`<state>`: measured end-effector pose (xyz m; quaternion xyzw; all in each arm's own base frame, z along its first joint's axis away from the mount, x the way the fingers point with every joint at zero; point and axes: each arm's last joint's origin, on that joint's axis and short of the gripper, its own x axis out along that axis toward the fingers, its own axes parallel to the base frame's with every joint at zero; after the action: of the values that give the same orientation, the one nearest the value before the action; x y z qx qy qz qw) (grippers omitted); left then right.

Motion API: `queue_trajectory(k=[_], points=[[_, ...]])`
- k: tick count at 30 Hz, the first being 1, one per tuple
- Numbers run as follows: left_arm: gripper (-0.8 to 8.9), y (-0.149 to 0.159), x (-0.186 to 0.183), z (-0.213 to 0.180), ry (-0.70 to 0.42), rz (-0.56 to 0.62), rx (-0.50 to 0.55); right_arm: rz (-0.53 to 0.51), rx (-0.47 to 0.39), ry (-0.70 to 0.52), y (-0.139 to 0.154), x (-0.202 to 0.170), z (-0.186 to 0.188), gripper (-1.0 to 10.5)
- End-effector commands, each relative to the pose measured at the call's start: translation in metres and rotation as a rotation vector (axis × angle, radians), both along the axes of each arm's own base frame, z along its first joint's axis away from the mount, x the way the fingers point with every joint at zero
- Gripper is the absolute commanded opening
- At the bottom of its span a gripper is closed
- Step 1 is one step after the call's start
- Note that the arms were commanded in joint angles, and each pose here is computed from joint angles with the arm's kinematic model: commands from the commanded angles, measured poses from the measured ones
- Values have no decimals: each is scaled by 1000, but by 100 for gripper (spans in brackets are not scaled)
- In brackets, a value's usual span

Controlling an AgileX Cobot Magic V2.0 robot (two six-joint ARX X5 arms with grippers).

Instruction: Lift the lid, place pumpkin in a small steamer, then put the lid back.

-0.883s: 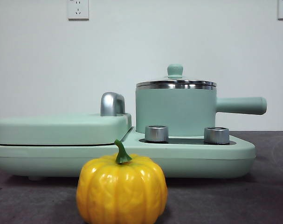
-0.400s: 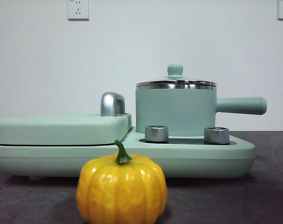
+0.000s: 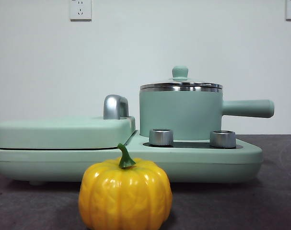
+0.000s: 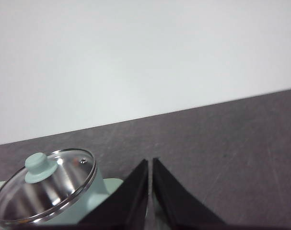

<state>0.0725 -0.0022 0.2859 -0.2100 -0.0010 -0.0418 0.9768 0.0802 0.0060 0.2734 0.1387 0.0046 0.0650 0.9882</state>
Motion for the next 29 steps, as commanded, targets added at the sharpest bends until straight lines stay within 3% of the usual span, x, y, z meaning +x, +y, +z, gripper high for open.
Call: queue_trajectory(k=[1, 16, 23, 29], points=[[11, 0, 1, 19, -33, -2, 76, 2, -72, -32, 0, 0, 16, 12], [10, -1, 28, 77, -34, -22, 227, -5, -192, -120, 1, 16, 98, 13], [10, -3, 54, 88, 28, -101, 253, 67, -260, -110, 4, 39, 119, 13], [10, -5, 82, 93, 128, -179, 272, 171, -260, -16, 8, 73, 114, 13]])
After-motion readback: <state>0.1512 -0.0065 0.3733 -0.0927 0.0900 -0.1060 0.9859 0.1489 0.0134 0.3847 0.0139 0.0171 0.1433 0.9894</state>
